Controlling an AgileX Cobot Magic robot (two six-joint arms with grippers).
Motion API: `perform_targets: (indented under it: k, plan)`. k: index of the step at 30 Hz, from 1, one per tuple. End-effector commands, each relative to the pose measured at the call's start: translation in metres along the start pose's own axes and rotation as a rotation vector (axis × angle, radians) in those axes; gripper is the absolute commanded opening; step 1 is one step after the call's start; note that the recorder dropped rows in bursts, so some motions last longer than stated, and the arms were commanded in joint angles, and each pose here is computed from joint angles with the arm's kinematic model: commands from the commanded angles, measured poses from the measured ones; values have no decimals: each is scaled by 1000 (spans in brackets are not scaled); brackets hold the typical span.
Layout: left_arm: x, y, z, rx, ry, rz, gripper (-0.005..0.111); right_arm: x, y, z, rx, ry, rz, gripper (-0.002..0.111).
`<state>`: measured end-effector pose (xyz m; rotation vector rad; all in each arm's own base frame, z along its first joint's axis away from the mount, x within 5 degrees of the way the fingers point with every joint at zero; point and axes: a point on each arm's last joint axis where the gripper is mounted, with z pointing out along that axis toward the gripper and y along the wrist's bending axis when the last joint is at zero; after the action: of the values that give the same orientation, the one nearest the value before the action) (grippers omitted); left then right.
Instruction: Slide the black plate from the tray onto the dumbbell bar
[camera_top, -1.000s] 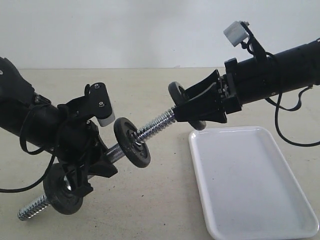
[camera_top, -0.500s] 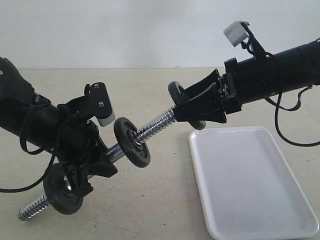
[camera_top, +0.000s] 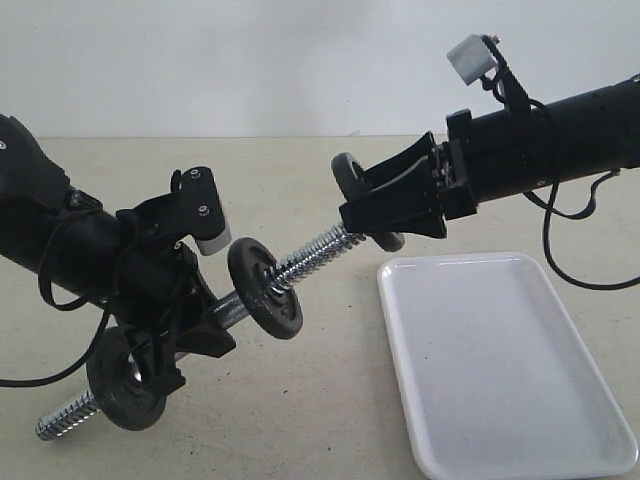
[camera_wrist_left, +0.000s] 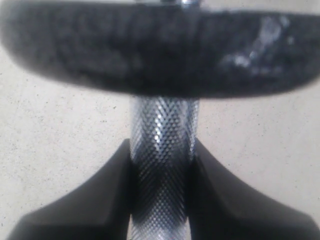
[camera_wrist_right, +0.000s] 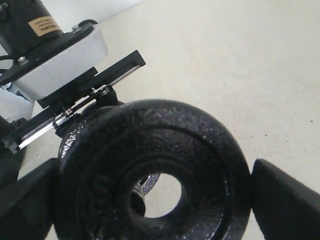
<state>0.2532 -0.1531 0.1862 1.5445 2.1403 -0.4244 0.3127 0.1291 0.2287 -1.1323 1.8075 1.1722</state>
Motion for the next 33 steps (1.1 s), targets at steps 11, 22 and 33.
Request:
perform_targets:
  k: [11, 22, 33]
  plan:
    - [-21, 6, -18, -88, -131, -74, 4, -5, 8, 0, -51, -2, 25, 0]
    - [-22, 12, -19, -152, -149, -149, 4, -5, 8, 0, -52, 3, 30, 0]
    - [-21, 15, -19, -182, -141, -147, 4, -4, 8, 0, -53, 9, 41, 0]
